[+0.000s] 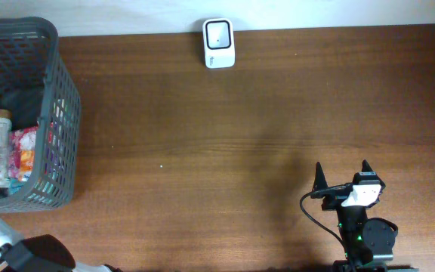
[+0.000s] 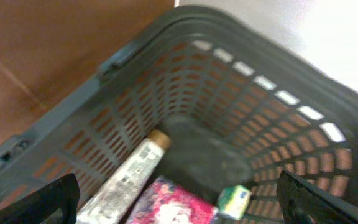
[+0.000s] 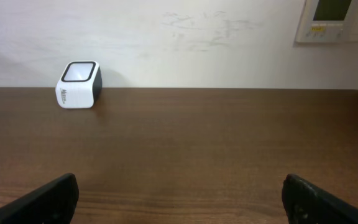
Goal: Scan the item barcode
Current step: 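Reach the left gripper into the basket and grasp the orange tissue pack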
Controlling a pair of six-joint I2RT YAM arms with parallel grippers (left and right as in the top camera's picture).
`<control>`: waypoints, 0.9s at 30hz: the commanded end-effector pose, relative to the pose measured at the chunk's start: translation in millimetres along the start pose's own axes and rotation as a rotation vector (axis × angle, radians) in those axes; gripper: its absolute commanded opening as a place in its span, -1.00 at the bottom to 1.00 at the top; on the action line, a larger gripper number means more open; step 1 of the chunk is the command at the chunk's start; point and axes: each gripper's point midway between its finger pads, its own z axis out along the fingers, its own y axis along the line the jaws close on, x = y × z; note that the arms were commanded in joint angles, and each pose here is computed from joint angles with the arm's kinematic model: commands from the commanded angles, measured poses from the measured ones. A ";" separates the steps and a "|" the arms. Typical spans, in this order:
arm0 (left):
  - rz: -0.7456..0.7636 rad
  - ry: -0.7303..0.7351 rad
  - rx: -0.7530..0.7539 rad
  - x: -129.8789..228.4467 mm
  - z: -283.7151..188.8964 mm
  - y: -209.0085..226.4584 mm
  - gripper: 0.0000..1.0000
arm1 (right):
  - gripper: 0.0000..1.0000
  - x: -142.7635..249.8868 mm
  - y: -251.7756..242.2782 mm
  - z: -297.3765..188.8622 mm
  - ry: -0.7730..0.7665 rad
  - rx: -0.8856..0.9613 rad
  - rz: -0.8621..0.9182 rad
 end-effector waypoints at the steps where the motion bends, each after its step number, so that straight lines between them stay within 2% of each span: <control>1: -0.020 0.082 -0.003 17.0 15.7 10.9 0.97 | 0.97 3.2 -0.1 0.3 0.003 0.004 0.001; 3: 0.132 0.187 -0.001 43.3 36.5 15.6 0.98 | 0.97 3.2 -0.1 0.3 0.003 0.004 0.001; 4: 0.142 0.247 -0.030 58.9 46.5 23.3 0.80 | 0.97 3.2 -0.1 0.3 0.003 0.004 0.001; 5: 0.149 0.338 -0.057 84.0 58.0 31.2 0.72 | 0.97 3.2 -0.1 0.3 0.003 0.004 0.001; 6: 0.179 0.395 -0.050 100.1 63.3 33.1 0.68 | 0.97 3.2 -0.1 0.3 0.003 0.004 0.001; 8: 0.241 0.565 -0.017 150.9 73.7 37.5 0.41 | 0.97 3.2 -0.1 0.3 0.003 0.004 0.001; 11: 0.241 0.679 0.029 196.1 80.3 36.7 0.40 | 0.97 3.2 -0.1 0.3 0.003 0.004 0.001; 13: 0.246 0.740 0.038 224.1 84.1 39.6 0.53 | 0.97 3.2 -0.1 0.3 0.003 0.004 0.001; 16: 0.246 0.736 0.038 236.9 94.4 41.9 0.47 | 0.97 3.2 -0.1 0.3 0.003 0.004 0.001; 17: 0.247 0.728 0.038 238.8 98.0 42.4 0.52 | 0.97 3.2 -0.1 0.3 0.003 0.004 0.001; 19: 0.250 0.711 0.036 245.9 107.2 44.0 0.50 | 0.97 3.2 -0.1 0.3 0.003 0.004 0.001; 21: 0.248 0.725 0.037 265.2 113.3 46.3 0.17 | 0.97 3.2 -0.1 0.3 0.003 0.004 0.001; 22: 0.246 0.729 0.037 269.8 114.4 46.8 -0.56 | 0.97 3.2 -0.1 0.3 0.003 0.004 0.001; 23: 0.247 0.724 0.037 268.8 115.0 46.8 -0.88 | 0.97 3.2 -0.1 0.3 0.003 0.004 0.001; 24: 0.248 0.717 0.037 265.4 115.1 46.4 -1.00 | 0.97 3.2 -0.1 0.3 0.003 0.004 0.001; 26: 0.197 0.679 0.017 242.8 112.9 43.8 -1.00 | 0.97 3.2 -0.1 0.3 0.003 0.004 0.001; 27: 0.171 0.641 0.029 220.1 107.9 37.3 -1.00 | 0.97 3.2 -0.1 0.3 0.003 0.004 0.001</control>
